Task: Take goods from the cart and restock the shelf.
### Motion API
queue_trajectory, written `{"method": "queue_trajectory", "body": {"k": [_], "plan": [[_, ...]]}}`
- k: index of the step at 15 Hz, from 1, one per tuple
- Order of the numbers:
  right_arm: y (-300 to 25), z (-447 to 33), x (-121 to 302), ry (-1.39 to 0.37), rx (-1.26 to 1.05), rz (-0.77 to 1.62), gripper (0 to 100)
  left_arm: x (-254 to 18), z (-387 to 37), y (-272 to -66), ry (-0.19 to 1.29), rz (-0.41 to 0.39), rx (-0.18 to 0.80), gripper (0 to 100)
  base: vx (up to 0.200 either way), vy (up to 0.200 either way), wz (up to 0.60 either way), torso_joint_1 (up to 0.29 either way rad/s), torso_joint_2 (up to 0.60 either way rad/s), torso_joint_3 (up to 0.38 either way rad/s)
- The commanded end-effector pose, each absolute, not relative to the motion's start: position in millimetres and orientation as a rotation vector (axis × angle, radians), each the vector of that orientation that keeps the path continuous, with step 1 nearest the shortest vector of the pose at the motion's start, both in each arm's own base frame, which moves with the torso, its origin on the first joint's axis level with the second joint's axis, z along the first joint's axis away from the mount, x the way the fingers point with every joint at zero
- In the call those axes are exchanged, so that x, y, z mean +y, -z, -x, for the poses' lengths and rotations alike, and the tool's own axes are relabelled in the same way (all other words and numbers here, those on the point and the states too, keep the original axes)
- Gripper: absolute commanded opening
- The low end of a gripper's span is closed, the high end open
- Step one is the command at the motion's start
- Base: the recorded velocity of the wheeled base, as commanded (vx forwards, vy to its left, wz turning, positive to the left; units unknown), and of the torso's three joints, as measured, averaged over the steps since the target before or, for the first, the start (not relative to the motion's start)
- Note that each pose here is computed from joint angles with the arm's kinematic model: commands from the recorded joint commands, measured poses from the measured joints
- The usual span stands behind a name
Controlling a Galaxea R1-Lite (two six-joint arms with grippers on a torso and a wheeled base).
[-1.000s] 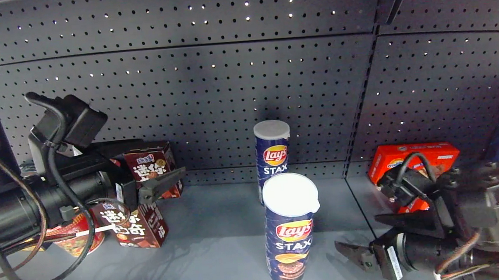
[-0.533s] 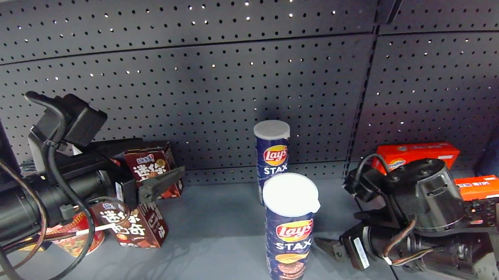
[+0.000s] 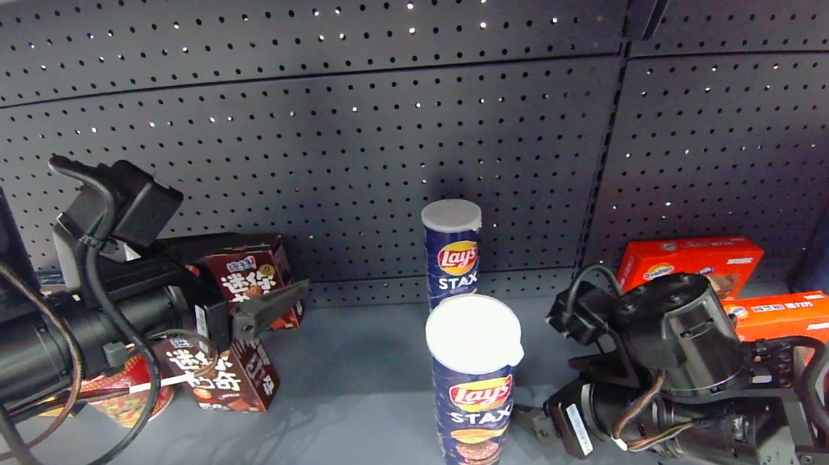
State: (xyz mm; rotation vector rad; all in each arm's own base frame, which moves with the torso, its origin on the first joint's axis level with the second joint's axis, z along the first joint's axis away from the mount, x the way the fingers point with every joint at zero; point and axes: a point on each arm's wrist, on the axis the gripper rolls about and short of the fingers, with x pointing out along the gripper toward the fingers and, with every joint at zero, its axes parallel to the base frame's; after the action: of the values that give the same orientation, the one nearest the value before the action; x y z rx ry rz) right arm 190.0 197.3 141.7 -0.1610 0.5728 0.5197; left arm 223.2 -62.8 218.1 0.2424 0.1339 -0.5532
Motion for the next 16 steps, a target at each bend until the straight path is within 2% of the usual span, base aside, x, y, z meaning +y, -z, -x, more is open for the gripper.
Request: {"method": "queue_trajectory", "body": {"k": [1, 9, 12, 14, 16], "plan": [[-142, -187, 199, -0.531, 0.571, 0.165, 100, -63, -223, -217, 0.554, -0.242, 0.138, 100, 0.000, 0.000, 0.00, 0.000, 0.00, 0.000], [-137, -184, 188, -0.507, 0.589, 0.169, 100, -63, -220, -211, 0.560, -0.251, 0.157, 100, 0.000, 0.000, 0.00, 0.000, 0.00, 0.000], [-158, -178, 178, -0.513, 0.513, 0.113, 100, -65, -215, -209, 0.573, -0.257, 0.157, 100, 0.000, 0.000, 0.00, 0.000, 0.00, 0.000], [-182, -171, 172, -0.532, 0.404, 0.049, 100, -61, -206, -220, 0.555, -0.254, 0.096, 100, 0.000, 0.000, 0.00, 0.000, 0.00, 0.000], [-210, -153, 136, -0.487, 0.286, -0.026, 100, -45, -175, -230, 0.499, -0.240, 0.027, 100, 0.000, 0.000, 0.00, 0.000, 0.00, 0.000]]}}
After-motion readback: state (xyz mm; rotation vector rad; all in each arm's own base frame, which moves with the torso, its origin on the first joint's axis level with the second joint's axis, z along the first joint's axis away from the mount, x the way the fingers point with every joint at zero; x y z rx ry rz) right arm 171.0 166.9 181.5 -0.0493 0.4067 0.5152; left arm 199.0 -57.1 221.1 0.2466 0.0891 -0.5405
